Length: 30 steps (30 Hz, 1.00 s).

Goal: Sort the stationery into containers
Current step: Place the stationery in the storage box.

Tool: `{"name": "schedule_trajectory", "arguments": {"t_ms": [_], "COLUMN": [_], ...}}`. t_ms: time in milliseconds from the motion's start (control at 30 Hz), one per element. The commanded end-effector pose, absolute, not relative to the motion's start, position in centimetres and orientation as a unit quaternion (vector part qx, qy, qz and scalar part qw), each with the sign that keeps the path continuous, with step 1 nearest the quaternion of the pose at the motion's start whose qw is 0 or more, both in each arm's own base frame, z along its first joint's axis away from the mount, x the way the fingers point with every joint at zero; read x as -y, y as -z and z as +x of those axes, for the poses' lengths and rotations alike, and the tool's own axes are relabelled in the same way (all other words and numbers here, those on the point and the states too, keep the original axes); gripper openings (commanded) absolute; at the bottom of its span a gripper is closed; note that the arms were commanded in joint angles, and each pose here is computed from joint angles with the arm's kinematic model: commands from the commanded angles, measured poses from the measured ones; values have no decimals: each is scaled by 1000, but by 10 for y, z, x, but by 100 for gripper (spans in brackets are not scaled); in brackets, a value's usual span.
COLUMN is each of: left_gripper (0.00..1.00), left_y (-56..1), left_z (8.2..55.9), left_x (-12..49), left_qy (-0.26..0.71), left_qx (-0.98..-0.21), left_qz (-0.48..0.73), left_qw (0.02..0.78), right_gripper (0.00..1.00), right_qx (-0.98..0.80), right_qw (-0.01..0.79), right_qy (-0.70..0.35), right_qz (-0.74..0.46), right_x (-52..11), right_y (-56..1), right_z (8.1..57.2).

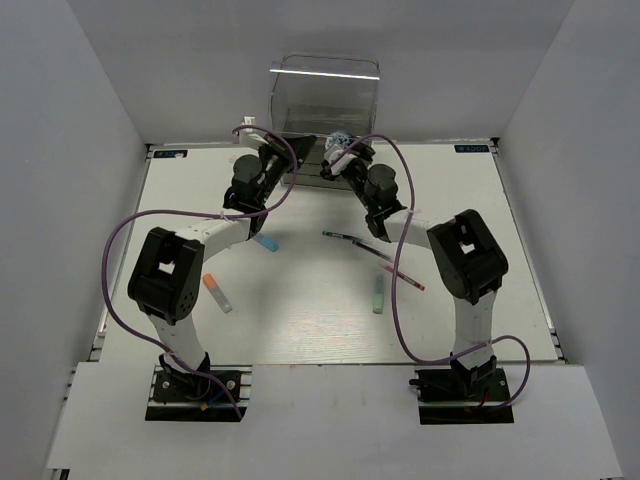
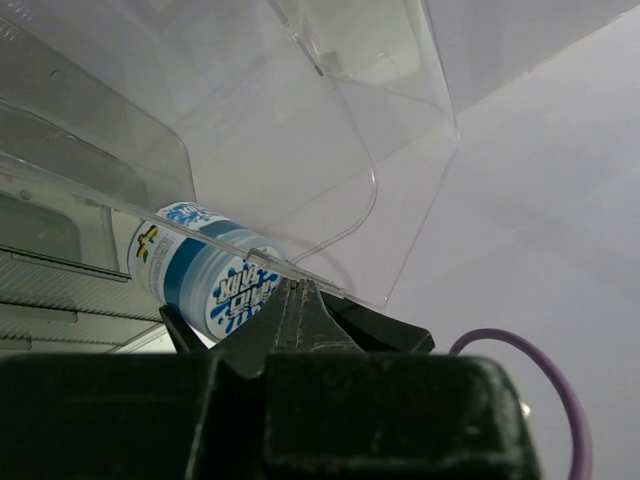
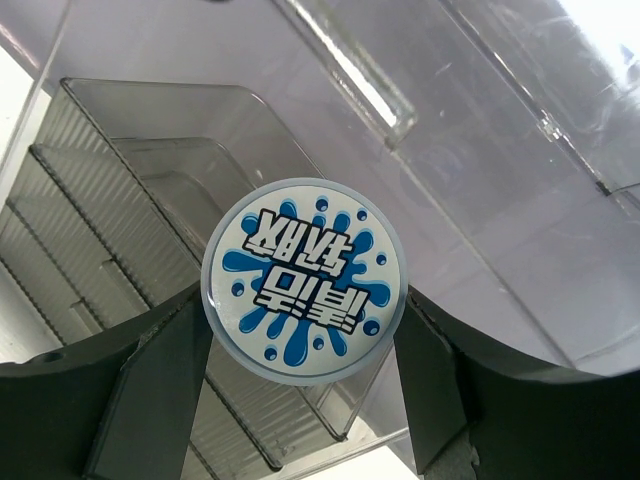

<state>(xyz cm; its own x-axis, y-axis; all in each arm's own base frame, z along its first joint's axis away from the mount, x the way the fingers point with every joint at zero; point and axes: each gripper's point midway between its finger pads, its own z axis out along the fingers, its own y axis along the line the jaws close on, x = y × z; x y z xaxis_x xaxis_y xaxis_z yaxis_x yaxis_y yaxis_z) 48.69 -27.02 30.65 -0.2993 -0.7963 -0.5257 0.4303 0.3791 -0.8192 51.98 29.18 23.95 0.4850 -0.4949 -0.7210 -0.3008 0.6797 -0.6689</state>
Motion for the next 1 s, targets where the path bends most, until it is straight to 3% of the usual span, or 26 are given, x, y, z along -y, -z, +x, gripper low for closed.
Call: {"name": "schedule_trajectory", "arguments": {"t_ms": [0,967], "left_gripper": [0,0], "left_y": [-358,-346], "left_z": [485,483], "left_x": [264,264], "left_qy": [558,556], "left_qx": [-549,-558], "left_qz": [-141,-140], "left_qw": [606,599], "right_gripper": [0,0], "right_qx": [-451,-543], "right_qw": [821,778], "right_qy": [89,80], "right_qz": [-339,-306], "right_x": [-282,-280], "right_y": [-305,-264], "right_z": [527,580]}}
